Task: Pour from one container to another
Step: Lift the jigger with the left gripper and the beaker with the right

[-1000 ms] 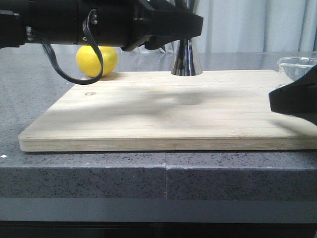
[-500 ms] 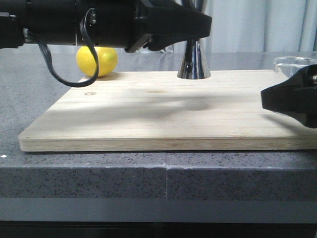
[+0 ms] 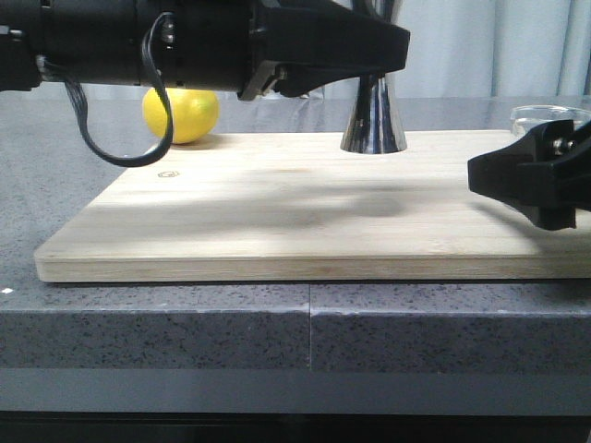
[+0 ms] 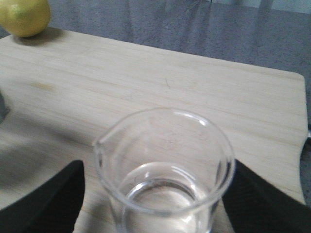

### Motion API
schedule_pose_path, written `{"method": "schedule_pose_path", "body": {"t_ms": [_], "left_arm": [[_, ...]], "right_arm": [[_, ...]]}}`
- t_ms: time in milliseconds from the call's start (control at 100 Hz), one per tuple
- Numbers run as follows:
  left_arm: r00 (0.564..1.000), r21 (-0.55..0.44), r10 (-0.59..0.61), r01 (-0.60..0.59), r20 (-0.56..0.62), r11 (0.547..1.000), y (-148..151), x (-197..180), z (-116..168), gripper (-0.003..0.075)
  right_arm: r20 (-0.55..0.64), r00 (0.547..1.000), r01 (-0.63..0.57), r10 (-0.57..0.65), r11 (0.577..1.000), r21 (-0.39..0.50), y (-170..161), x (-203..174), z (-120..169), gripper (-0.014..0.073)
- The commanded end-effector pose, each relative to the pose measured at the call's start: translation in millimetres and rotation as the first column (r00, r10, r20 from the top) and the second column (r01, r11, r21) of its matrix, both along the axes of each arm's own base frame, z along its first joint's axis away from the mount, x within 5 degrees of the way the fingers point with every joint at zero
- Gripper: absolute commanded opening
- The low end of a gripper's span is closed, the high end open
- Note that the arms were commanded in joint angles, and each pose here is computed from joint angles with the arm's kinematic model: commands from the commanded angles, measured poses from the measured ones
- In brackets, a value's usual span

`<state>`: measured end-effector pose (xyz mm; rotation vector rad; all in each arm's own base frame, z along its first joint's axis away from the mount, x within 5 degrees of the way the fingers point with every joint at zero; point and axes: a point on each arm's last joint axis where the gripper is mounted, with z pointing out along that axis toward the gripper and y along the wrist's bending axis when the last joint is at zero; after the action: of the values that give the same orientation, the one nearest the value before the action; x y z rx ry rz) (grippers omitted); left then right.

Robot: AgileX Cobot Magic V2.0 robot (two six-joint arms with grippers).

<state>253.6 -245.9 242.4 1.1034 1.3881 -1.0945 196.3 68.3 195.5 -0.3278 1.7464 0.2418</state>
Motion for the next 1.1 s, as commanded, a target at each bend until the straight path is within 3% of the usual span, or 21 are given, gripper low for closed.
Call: {"method": "schedule_pose_path", "body": {"t_ms": [0,230,370,800,1090], "left_arm": [[0.998,-0.133,-0.041,0.048,0.054,0.99,1,-7,34,0.009],[0.996,-0.135,-0.07,0.076,0.047,0.988,1,-9,34,0.0058],[0.996,-0.127,-0.079,0.084,0.046,0.988,1,-10,34,0.0058],[0.996,-0.126,-0.08,0.086,0.047,0.988,1,-10,33,0.0058],[0.996,-0.126,-0.08,0.086,0.047,0.988,1,-10,33,0.0058]], "right_arm": [[0.122,0.992,0.008,-0.013,0.999,0.043,1,7,16,0.0493],[0.132,0.991,0.007,-0.013,0.999,0.047,1,8,15,0.0327],[0.16,0.987,0.005,-0.014,0.998,0.057,1,8,17,0.0269],[0.193,0.981,0.011,-0.026,0.997,0.077,1,9,21,0.0261],[0.201,0.979,0.012,-0.027,0.997,0.077,4,21,39,0.0261]]}}
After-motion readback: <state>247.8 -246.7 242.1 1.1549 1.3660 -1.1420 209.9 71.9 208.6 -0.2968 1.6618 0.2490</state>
